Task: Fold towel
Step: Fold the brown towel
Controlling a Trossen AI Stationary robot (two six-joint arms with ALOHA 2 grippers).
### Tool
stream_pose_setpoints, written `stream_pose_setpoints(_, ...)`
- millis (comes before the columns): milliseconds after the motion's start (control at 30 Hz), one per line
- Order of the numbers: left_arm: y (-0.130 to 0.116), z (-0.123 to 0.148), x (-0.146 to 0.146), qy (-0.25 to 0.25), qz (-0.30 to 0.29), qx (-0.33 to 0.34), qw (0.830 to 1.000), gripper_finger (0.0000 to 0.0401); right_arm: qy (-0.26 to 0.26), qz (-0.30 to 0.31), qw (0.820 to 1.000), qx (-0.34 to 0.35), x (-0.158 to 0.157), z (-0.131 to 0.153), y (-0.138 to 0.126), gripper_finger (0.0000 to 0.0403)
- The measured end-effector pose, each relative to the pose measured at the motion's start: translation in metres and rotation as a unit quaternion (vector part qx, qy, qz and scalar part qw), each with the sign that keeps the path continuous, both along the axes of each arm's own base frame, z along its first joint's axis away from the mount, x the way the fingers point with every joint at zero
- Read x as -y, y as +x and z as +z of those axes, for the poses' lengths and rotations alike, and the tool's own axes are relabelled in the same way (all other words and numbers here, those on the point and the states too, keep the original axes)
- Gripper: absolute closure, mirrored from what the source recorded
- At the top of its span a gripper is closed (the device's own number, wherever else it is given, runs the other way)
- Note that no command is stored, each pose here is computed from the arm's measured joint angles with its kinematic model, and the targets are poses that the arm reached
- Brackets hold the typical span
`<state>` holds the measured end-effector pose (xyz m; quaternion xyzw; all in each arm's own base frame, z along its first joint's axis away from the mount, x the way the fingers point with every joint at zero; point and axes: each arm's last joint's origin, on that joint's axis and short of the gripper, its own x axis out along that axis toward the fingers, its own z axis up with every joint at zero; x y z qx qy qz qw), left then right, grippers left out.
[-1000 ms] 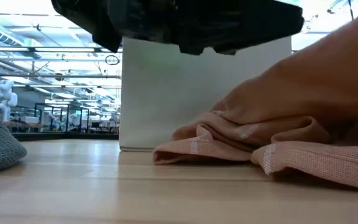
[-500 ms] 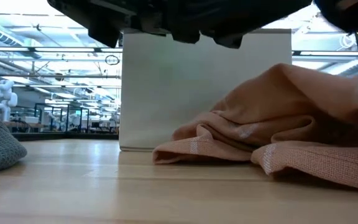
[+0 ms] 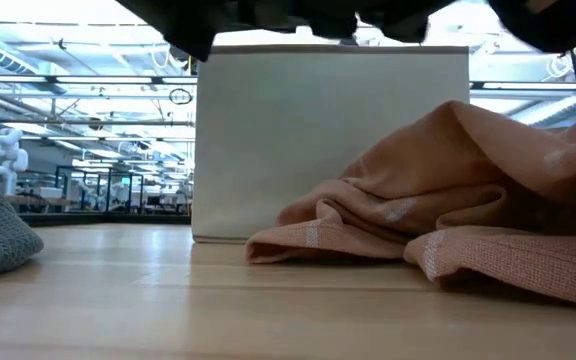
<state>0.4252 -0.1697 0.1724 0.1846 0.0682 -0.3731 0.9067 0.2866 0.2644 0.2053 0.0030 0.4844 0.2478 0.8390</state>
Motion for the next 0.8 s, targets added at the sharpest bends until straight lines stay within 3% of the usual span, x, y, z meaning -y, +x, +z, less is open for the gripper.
stream_pose_setpoints(233,0.011,-0.008,0.003,0.036,-0.007,-0.006,0.999,0.0293,0.023,-0.004,1.000,0.001,-0.013,0.002,-0.009,0.0403)
stream_pose_setpoints(500,0.017,-0.001,-0.006,0.028,0.005,0.026,0.999,0.0293,0.045,0.014,0.999,0.026,-0.026,0.007,-0.015,0.0403)
stream_pose_setpoints(800,0.026,-0.004,-0.031,0.018,0.036,0.014,0.999,0.0293,0.046,0.010,0.998,0.032,-0.031,0.010,-0.022,0.0403)
